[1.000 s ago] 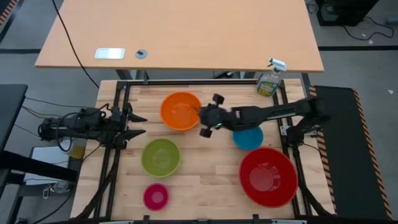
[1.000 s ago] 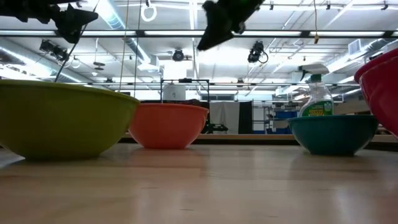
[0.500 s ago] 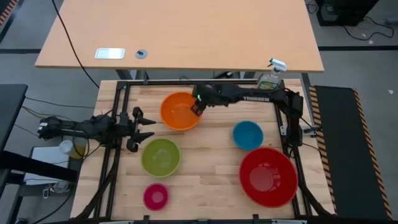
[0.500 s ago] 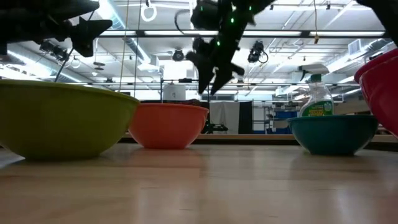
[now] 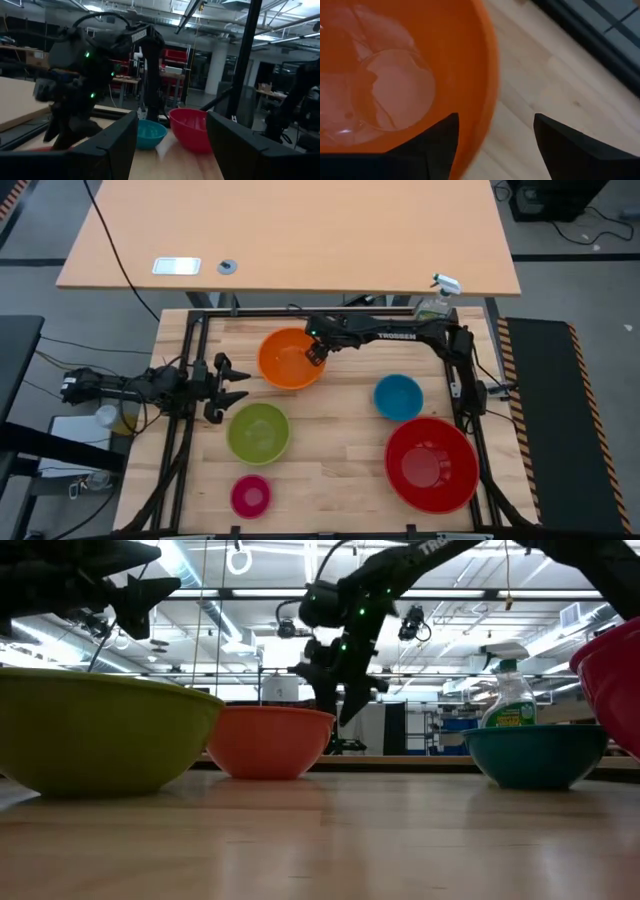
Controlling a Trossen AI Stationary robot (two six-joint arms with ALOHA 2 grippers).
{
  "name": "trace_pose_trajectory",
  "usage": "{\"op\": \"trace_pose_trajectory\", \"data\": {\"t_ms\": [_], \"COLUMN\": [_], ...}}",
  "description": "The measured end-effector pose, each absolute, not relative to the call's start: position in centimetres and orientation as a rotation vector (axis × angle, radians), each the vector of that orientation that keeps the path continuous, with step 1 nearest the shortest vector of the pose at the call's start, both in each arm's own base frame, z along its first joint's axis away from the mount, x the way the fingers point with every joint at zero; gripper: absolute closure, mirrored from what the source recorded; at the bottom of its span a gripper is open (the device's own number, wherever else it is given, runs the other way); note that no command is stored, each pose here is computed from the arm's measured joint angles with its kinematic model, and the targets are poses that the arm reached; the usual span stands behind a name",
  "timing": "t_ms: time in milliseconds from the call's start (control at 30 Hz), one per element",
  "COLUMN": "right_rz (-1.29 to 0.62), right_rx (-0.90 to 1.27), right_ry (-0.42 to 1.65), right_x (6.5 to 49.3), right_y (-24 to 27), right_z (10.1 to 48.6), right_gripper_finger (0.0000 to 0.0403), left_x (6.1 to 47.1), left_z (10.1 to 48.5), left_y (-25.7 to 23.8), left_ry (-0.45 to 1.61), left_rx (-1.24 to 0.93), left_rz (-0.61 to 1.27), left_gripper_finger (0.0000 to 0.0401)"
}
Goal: Nest bowls inside each other
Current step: Stack the orange bowl on top of the right red bowl
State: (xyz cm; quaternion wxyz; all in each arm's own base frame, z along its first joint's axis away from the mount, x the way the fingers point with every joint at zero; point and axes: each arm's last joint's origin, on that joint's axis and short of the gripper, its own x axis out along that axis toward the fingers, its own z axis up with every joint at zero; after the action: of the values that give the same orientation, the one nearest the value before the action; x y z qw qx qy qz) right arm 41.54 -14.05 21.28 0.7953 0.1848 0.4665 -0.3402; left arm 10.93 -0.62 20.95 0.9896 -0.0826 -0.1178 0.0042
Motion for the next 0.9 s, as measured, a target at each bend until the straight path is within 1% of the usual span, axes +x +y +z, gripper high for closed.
{"op": "trace_pose_trajectory", "data": {"t_ms": [133, 267, 433, 600, 667, 767, 900], "right_rz": [-0.718, -0.743, -0.77, -0.757, -0.739, -0.728, -0.747], "right_rx": [0.407, 0.426, 0.416, 0.514, 0.524, 0.524, 0.481], "right_ry": [1.018, 1.073, 1.032, 0.971, 0.968, 0.973, 0.989], "right_x": [42.3, 42.4, 42.6, 42.8, 42.6, 42.0, 40.0], "right_y": [-14.2, -14.3, -14.5, -15.0, -15.2, -15.2, -14.8], "right_z": [19.5, 17.6, 17.8, 18.5, 18.8, 19.9, 23.3], "right_gripper_finger": [0.0168, 0.0212, 0.0295, 0.038, 0.0386, 0.0379, 0.0376], "left_x": [11.0, 11.0, 11.0, 11.0, 11.0, 11.0, 11.0], "left_z": [20.8, 20.8, 20.9, 20.9, 20.9, 20.9, 20.9], "left_y": [-0.6, -0.6, -0.6, -0.6, -0.6, -0.6, -0.6], "left_ry": [-0.224, -0.225, -0.225, -0.225, -0.225, -0.225, -0.226], "left_rx": [-0.164, -0.165, -0.165, -0.166, -0.165, -0.169, -0.169], "left_rz": [0.01, 0.009, 0.01, 0.009, 0.009, 0.009, 0.009], "left_gripper_finger": [0.0163, 0.0163, 0.0163, 0.0163, 0.0163, 0.0163, 0.0163]}}
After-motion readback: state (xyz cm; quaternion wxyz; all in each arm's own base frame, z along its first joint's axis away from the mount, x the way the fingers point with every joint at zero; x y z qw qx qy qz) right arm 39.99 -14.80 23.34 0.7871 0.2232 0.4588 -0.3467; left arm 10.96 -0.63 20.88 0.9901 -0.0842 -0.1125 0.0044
